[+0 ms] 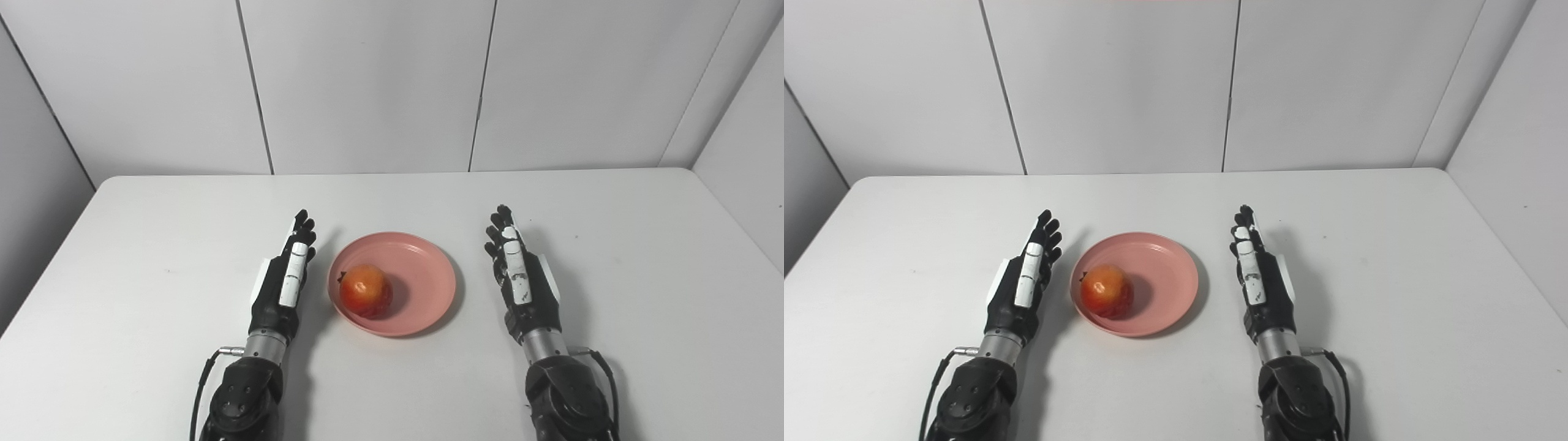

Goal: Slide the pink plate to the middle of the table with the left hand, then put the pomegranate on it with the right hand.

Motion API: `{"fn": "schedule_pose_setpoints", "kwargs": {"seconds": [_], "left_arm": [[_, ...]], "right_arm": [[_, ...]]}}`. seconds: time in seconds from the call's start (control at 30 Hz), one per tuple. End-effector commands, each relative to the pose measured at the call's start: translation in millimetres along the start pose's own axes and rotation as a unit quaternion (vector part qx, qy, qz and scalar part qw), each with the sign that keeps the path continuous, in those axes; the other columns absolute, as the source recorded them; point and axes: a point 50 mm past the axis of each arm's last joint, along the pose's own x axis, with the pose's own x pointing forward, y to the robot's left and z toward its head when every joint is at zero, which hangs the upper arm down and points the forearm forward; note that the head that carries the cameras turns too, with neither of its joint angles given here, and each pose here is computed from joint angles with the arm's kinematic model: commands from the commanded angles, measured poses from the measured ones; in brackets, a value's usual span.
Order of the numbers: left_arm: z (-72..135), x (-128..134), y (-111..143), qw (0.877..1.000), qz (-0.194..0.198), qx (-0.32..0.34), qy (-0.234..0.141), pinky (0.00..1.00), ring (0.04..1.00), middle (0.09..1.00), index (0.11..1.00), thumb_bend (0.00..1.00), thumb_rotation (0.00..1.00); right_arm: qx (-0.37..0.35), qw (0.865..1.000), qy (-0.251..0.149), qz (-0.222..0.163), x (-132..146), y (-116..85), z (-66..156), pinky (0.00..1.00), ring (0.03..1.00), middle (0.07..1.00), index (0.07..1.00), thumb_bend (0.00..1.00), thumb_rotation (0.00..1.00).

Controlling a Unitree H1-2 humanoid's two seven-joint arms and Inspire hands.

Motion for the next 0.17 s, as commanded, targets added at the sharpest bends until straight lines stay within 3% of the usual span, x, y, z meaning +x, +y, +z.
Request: {"fn": "schedule_pose_setpoints", "kwargs": {"seconds": [0.0, 0.13], "left_arm": [[22.7, 13.6, -2.5, 0.999, -0.004, 0.005, -0.042, 1.0, 1.0, 1.0, 1.0, 0.72, 1.0], [21.9, 13.2, -1.7, 0.999, -0.007, 0.006, -0.041, 1.0, 1.0, 1.0, 1.0, 0.73, 1.0]], "right_arm": [[0.004, 1.0, -0.02, 0.005, 7.7, 2.9, 12.0, 1.0, 1.0, 1.0, 1.0, 0.67, 0.94], [0.013, 1.0, -0.02, -0.006, 7.0, 1.8, 10.0, 1.0, 1.0, 1.0, 1.0, 0.66, 0.9]]}}
